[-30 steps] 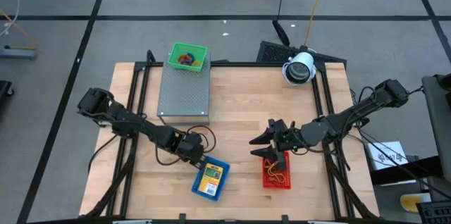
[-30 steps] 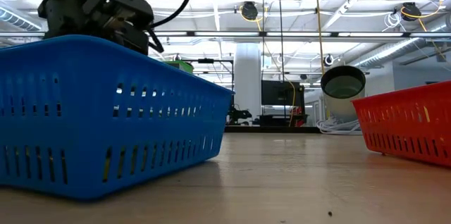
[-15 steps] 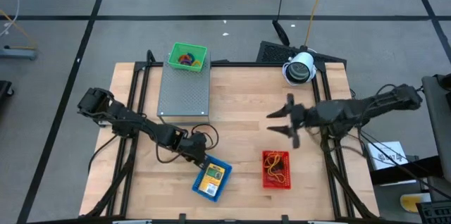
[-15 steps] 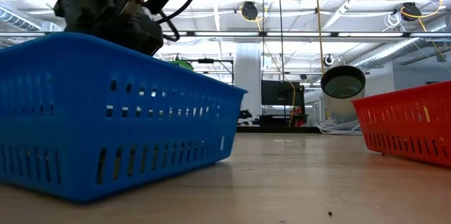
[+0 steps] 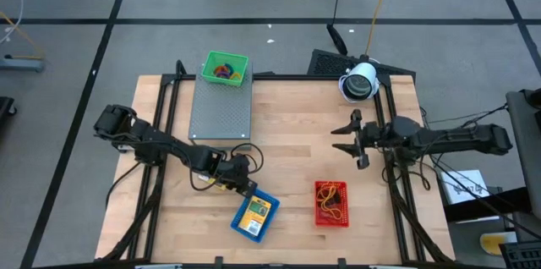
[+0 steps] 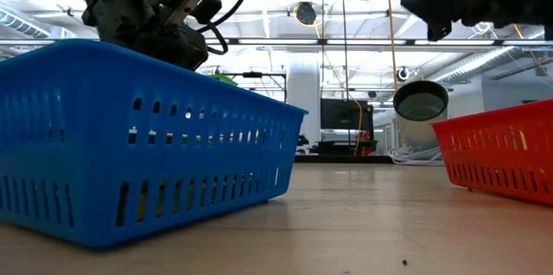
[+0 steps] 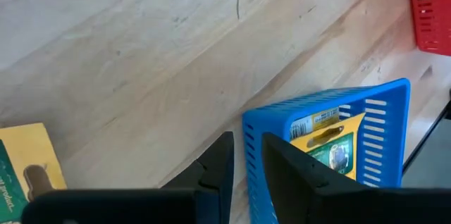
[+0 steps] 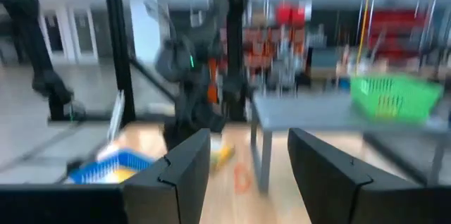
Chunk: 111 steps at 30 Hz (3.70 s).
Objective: Pick & Place Office Desk Supplies
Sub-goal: Put the crayon into the blue bin
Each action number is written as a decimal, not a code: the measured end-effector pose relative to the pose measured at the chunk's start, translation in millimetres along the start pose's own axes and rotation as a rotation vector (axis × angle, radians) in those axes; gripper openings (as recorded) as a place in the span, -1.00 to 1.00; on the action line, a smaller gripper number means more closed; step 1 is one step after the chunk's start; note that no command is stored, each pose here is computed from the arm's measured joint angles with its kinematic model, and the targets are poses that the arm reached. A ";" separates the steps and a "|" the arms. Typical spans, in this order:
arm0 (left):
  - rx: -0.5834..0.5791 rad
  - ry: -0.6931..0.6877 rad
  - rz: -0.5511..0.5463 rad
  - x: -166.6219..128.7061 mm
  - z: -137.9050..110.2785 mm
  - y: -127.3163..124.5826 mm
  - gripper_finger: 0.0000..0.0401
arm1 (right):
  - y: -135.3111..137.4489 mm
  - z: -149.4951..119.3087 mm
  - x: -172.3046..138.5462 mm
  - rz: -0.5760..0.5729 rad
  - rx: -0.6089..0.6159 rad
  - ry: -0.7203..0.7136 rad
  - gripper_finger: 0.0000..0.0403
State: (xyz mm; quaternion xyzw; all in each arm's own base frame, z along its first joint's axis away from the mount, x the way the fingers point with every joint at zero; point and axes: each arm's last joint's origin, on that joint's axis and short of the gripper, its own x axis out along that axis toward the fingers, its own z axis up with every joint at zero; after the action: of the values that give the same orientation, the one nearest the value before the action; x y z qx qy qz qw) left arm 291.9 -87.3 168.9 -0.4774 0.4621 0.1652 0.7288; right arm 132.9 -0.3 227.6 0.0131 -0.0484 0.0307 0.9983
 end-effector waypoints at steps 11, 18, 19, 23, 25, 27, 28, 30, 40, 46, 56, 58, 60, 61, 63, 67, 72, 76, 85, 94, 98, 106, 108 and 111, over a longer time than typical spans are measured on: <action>0.069 -0.004 -0.011 -0.5 9.3 1.7 -0.60 | -0.1 -36.5 -11.2 0.003 -0.027 -0.115 -0.10; 0.101 0.040 -0.143 -1.9 17.7 -6.3 -0.60 | -0.8 -52.9 -9.0 0.000 -0.014 0.049 -0.10; 0.106 0.050 -0.160 -2.2 18.4 -7.3 -0.60 | -0.9 -55.1 -9.0 -0.001 -0.012 0.070 -0.10; 0.173 0.099 -0.230 -3.1 17.7 -11.8 -0.60 | -0.9 -55.6 -8.8 -0.001 -0.011 0.075 -0.10; 0.200 0.090 -0.243 -3.2 16.1 -13.7 -0.60 | -1.0 -56.1 -8.8 -0.001 -0.011 0.080 -0.10; 0.219 0.032 -0.241 -8.1 11.6 -17.5 -0.60 | -1.0 -56.1 -8.9 -0.001 -0.011 0.079 -0.10; 0.231 -0.005 -0.236 -13.5 8.4 -19.3 -0.60 | -0.9 -55.9 -8.9 -0.001 -0.011 0.078 -0.10; 0.247 -0.068 -0.232 -26.3 3.4 -23.4 -0.60 | -0.9 -56.1 -8.9 -0.001 -0.011 0.079 -0.10; 0.218 -0.183 0.336 -77.7 -13.3 -26.8 -0.60 | -1.0 -56.6 -8.4 -0.001 -0.011 0.083 -0.10; 0.235 -0.117 0.535 -68.9 -0.7 -35.7 -0.60 | -1.0 -57.0 -8.4 -0.001 -0.010 0.087 -0.10; 0.184 0.052 0.668 -26.8 2.6 -29.2 -0.56 | -1.0 -57.0 -8.5 -0.002 -0.010 0.087 -0.10; 0.165 0.058 0.695 -23.4 0.6 -27.4 -0.49 | -1.0 -57.0 -8.5 -0.001 -0.010 0.087 -0.10; 0.143 0.055 0.707 -20.6 -0.7 -26.6 -0.39 | -1.0 -57.0 -8.5 -0.001 -0.010 0.087 -0.10; 0.134 0.052 0.709 -19.3 -1.2 -26.6 -0.34 | -1.0 -57.0 -8.5 -0.001 -0.010 0.087 -0.10; 0.112 0.043 0.708 -18.3 -2.3 -26.9 -0.22 | -1.0 -57.0 -8.5 -0.001 -0.010 0.087 -0.10; 0.079 0.028 0.714 -14.1 -5.5 -27.1 0.01 | -1.0 -57.0 -8.5 -0.001 -0.010 0.087 -0.10; 0.037 0.011 0.736 -6.4 -8.3 -25.6 0.19 | -1.0 -57.1 -8.5 -0.002 -0.010 0.088 -0.10; 0.012 0.030 0.744 1.7 -9.1 -23.9 0.24 | -1.0 -57.1 -8.4 -0.001 -0.010 0.088 -0.10; 0.002 0.062 0.765 15.8 -10.6 -20.5 0.24 | -1.0 -56.8 -8.4 -0.001 -0.010 0.085 -0.10; -0.012 0.052 0.789 13.6 -10.1 -18.9 0.24 | -1.0 -56.8 -8.4 -0.001 -0.010 0.085 -0.10; -0.017 0.048 0.791 13.5 -10.1 -18.8 0.24 | -1.0 -56.8 -8.4 -0.001 -0.010 0.085 -0.10; -0.019 0.064 0.816 23.1 -9.6 -14.1 0.24 | -1.0 -57.0 -8.4 -0.001 -0.010 0.087 -0.10; -0.017 0.066 0.822 25.2 -9.6 -13.2 0.24 | -1.0 -57.0 -8.4 -0.001 -0.010 0.087 -0.10; -0.017 0.067 0.832 26.3 -9.8 -12.3 0.24 | -1.0 -57.3 -8.4 -0.001 -0.010 0.090 -0.10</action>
State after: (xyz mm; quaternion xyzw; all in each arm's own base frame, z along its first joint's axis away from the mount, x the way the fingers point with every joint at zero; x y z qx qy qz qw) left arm 308.9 -106.8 152.5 -0.2610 0.6378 0.4339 0.5803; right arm 130.2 -0.2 169.7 0.0070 -0.0035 0.0304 0.9995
